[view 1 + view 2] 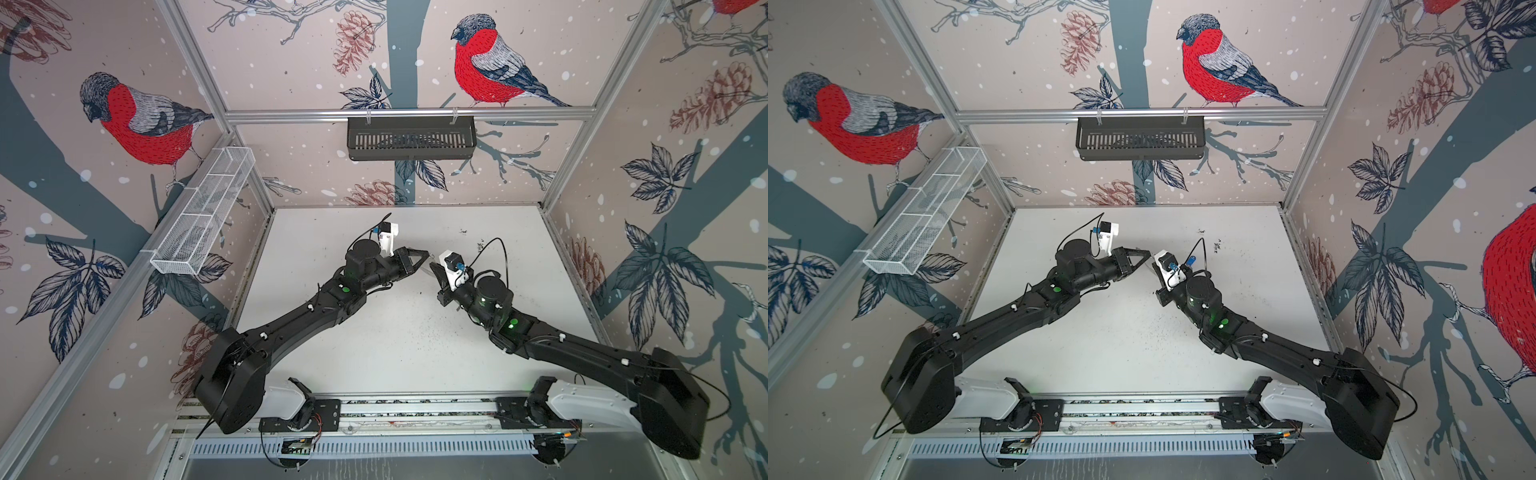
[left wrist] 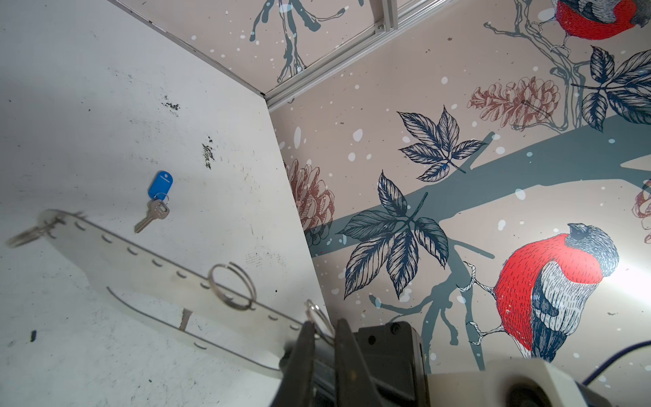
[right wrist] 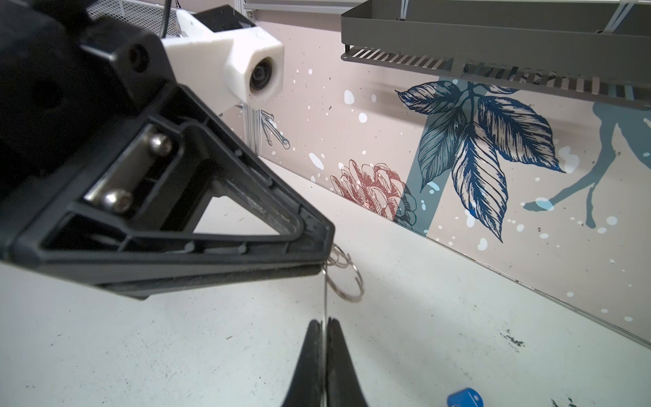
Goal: Put the keys on the keyring
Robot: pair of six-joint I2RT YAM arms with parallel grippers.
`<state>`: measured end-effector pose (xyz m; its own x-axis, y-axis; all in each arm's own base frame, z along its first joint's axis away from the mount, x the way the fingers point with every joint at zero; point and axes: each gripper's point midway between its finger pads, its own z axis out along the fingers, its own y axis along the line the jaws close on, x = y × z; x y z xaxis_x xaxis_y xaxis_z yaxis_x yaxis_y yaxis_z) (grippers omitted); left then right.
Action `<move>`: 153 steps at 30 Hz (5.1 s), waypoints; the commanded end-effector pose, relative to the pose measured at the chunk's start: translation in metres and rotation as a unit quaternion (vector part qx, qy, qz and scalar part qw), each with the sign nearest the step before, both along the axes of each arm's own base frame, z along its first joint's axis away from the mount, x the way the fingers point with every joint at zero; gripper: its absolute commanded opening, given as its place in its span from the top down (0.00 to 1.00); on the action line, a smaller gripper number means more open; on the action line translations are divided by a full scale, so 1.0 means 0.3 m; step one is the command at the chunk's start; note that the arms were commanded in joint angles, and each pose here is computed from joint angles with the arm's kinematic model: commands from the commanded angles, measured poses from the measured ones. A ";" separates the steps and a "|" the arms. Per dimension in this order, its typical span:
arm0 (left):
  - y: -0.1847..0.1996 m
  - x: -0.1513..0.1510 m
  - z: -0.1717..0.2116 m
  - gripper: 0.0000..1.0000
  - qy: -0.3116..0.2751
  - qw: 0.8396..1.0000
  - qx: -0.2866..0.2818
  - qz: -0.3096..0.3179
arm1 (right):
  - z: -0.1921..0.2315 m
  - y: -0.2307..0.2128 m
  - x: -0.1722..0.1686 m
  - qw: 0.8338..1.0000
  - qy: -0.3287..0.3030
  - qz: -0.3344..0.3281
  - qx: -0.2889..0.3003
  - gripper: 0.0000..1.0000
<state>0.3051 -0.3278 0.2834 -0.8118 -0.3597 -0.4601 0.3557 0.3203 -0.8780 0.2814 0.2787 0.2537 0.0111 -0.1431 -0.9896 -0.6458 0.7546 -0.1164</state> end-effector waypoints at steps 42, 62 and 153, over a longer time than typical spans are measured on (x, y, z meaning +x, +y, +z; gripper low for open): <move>0.000 -0.090 0.046 1.00 -0.163 0.984 0.047 -0.051 | 0.052 0.014 -0.011 1.000 -0.016 0.007 0.016 1.00; 0.066 -0.048 0.093 0.49 -0.122 0.992 0.033 0.002 | 0.065 0.011 -0.020 1.000 -0.025 0.005 0.012 1.00; 0.033 -0.144 0.059 1.00 -0.351 0.927 0.112 -0.063 | 0.162 -0.061 -0.104 0.997 -0.030 0.015 0.065 0.51</move>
<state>0.2663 -0.3164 0.2938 -0.4308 -0.1495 -0.8900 0.7987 0.3959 -0.4531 0.2535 0.2656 0.2971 0.0861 -0.0452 -0.9953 -0.6549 0.7502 -0.0907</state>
